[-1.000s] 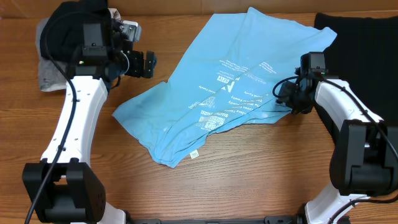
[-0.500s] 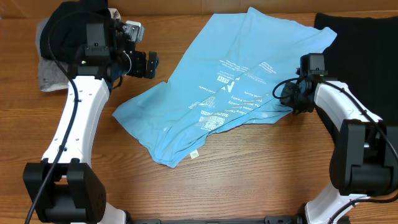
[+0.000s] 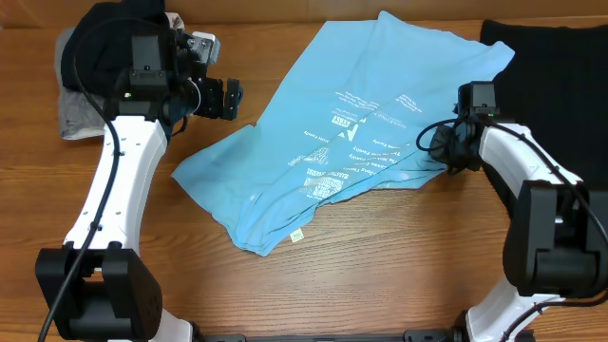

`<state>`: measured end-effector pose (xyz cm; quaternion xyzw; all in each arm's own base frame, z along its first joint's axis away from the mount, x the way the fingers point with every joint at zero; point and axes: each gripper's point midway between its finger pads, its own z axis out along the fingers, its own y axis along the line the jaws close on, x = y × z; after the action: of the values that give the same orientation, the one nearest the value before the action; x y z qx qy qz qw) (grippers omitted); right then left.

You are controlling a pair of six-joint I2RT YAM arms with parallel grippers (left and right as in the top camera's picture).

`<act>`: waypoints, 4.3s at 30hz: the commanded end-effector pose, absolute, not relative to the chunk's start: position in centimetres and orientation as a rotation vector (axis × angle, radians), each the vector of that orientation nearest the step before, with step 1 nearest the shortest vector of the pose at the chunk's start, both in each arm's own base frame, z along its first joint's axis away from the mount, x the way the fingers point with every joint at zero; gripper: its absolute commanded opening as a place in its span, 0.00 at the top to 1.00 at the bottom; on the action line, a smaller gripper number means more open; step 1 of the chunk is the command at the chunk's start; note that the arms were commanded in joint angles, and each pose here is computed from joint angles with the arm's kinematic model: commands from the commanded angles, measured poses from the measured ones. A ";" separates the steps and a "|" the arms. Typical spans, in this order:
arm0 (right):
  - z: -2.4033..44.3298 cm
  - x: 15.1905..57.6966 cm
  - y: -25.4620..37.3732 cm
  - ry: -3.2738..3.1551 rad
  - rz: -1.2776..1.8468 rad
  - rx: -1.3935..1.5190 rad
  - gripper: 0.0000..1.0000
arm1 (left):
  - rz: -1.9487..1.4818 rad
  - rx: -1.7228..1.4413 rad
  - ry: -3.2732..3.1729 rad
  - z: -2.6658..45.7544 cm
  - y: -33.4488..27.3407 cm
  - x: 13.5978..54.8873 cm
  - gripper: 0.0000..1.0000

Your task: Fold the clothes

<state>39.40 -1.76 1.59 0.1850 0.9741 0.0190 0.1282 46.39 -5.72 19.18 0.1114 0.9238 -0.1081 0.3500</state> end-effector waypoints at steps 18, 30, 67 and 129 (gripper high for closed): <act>9.9 31.6 -1.3 3.008 0.128 0.737 0.96 | -0.271 0.311 2.372 19.9 -6.0 46.8 0.01; 15.7 24.6 -0.2 3.031 0.159 0.858 0.96 | -0.274 0.310 2.388 19.7 -6.0 46.5 0.00; 18.7 27.8 0.8 2.689 0.319 0.555 0.00 | -0.476 0.406 2.864 9.5 -10.1 39.0 0.47; 22.4 37.7 -1.5 2.328 0.207 0.378 0.00 | -0.226 0.375 2.818 22.1 -11.7 46.4 0.14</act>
<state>36.32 -0.26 21.81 0.1437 0.9160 0.1088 0.3583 48.49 -8.79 20.99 0.0900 0.9808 -0.0740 0.1565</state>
